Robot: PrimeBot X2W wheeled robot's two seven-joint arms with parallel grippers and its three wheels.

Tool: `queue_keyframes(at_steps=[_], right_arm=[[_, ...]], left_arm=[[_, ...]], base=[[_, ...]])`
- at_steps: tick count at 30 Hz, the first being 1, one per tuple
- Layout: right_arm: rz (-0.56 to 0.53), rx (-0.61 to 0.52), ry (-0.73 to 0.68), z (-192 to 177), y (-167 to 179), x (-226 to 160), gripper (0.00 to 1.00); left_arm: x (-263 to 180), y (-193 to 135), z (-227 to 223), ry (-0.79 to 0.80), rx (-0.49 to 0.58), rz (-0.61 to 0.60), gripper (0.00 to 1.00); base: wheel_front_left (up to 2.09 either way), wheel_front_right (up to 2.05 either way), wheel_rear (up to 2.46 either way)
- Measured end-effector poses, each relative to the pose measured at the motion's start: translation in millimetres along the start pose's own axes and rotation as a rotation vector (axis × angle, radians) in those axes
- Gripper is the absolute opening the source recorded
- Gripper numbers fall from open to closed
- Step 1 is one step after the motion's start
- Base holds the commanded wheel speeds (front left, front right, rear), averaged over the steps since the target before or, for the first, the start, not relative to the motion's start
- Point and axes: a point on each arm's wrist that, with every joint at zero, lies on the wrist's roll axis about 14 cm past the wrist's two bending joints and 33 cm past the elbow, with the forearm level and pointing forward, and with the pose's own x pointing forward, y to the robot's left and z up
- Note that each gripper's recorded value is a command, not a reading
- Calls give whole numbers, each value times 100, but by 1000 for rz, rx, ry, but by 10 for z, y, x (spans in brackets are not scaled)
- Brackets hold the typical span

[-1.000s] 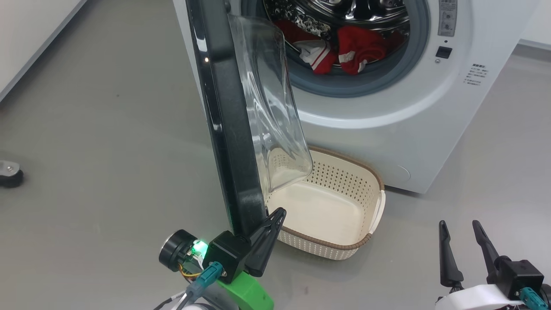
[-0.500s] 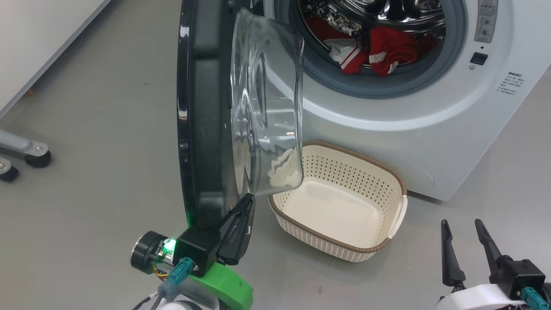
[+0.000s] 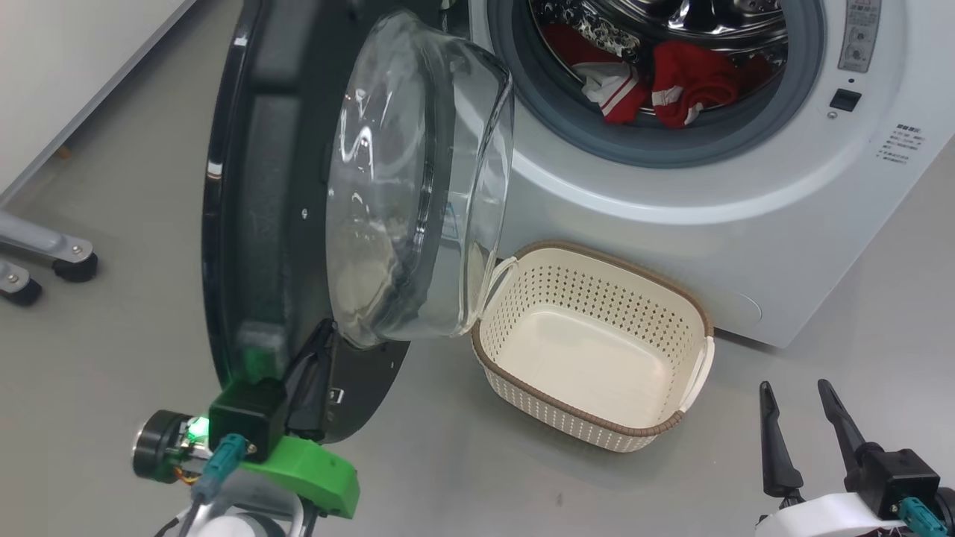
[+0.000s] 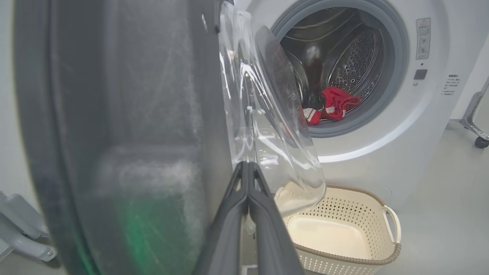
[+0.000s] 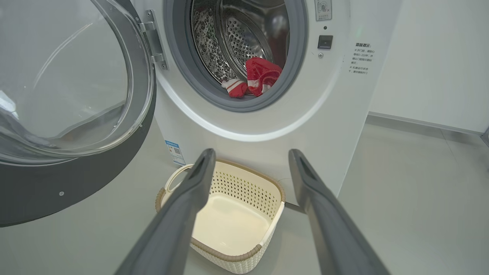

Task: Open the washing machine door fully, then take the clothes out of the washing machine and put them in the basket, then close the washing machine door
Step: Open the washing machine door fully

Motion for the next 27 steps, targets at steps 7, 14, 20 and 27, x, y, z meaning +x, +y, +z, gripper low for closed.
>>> queue_keyframes(at_steps=[7, 14, 20, 27], right_arm=[[-3, 1, 4, -17, -28, -12, 100], [-22, 4, 7, -31, -91, -35, 100], [-31, 1, 8, -39, -128, -40, 100], [-46, 2, 13, -58, -182, -57, 100]], left_arm=[[12, 363, -13, 2, 16, 103, 0], [24, 618, -54, 8, 17, 174, 0], [25, 826, -131, 29, 19, 232, 0], [60, 1048, -133, 22, 24, 293, 0]], base=[[0, 0, 0], [0, 0, 0], [0, 0, 0], [0, 0, 0]])
